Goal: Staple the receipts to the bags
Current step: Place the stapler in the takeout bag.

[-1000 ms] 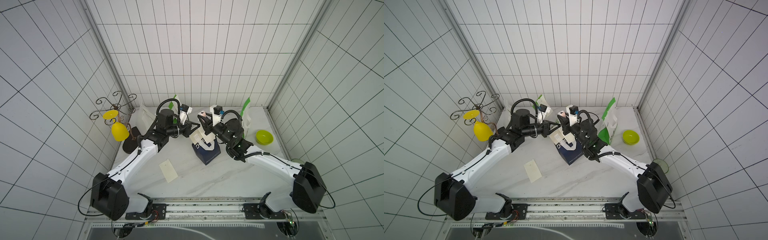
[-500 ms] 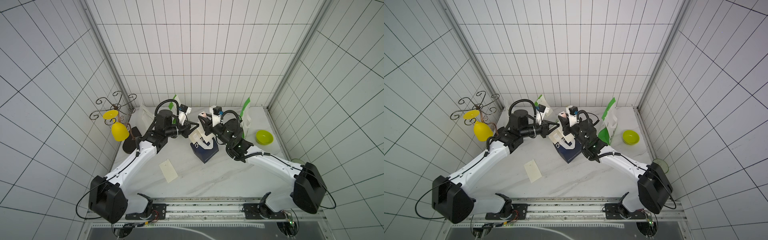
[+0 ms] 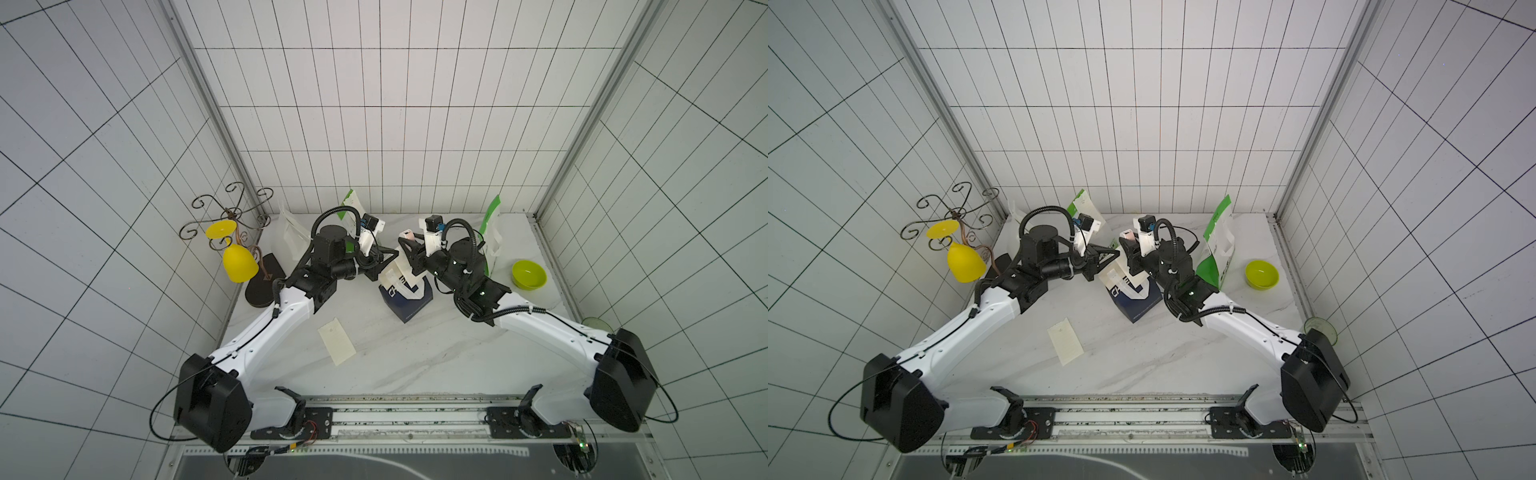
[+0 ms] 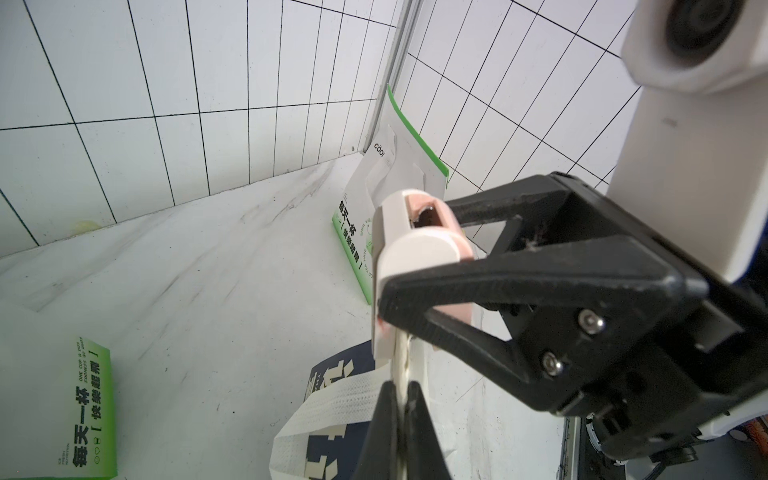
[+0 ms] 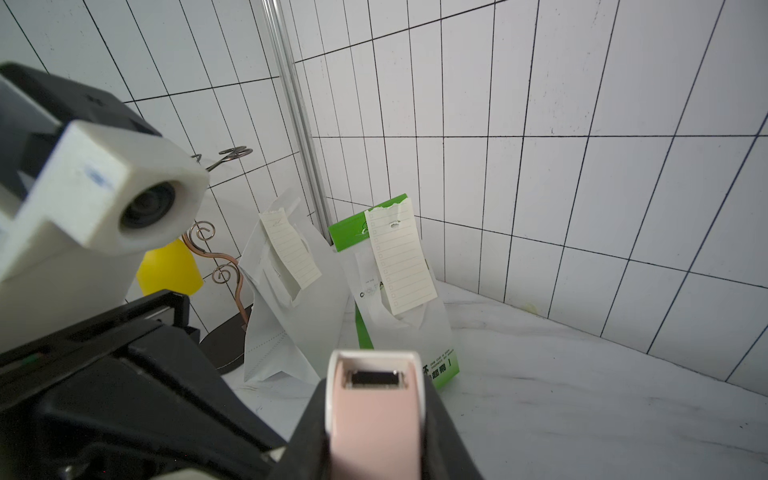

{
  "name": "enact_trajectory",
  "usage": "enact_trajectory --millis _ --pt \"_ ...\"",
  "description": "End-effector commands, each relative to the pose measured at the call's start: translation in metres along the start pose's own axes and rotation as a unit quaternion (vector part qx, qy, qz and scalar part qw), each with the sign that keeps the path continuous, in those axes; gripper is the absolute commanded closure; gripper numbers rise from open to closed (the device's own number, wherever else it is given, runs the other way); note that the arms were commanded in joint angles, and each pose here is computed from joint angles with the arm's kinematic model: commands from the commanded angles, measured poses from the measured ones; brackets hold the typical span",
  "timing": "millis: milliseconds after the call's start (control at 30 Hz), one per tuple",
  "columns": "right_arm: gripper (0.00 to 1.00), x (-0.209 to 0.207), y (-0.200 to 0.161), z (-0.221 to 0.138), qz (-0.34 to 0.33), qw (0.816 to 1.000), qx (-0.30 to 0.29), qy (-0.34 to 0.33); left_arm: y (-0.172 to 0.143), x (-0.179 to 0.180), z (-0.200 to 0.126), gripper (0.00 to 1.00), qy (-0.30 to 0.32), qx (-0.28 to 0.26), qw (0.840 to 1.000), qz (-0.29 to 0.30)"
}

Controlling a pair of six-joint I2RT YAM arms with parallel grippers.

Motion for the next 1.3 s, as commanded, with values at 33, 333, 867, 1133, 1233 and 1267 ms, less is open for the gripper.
enact_trajectory --millis 33,333,867,1133,1233,1267 --pt "1.0 0.006 0.029 -0.006 0.015 1.0 -0.015 0.006 0.024 -0.015 -0.011 1.0 -0.02 -0.064 0.996 0.058" --pt "0.74 0.007 0.006 -0.019 0.029 0.999 0.013 0.006 0.023 -0.022 -0.016 1.0 -0.03 -0.064 0.994 0.084" --pt "0.47 0.016 0.01 -0.044 0.027 0.999 0.004 0.021 0.02 -0.03 -0.013 1.0 -0.042 -0.04 0.992 0.115" --pt "0.4 0.015 0.024 -0.07 0.027 0.999 -0.023 0.02 0.019 -0.027 -0.016 1.0 -0.049 -0.037 0.99 0.125" --pt "0.37 0.016 0.035 -0.084 0.023 0.999 -0.034 0.03 0.019 -0.023 -0.019 1.0 -0.061 -0.038 0.989 0.128" --pt "0.36 0.018 0.036 -0.087 0.021 0.999 -0.032 0.038 0.019 -0.022 -0.02 1.0 -0.064 -0.038 0.989 0.13"
Point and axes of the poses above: each gripper's point midway between its finger pads, its own z axis out along the fingers, its own x axis along the line the jaws close on, y = z × x, the point moved 7 cm from there along -z, back along the fingers
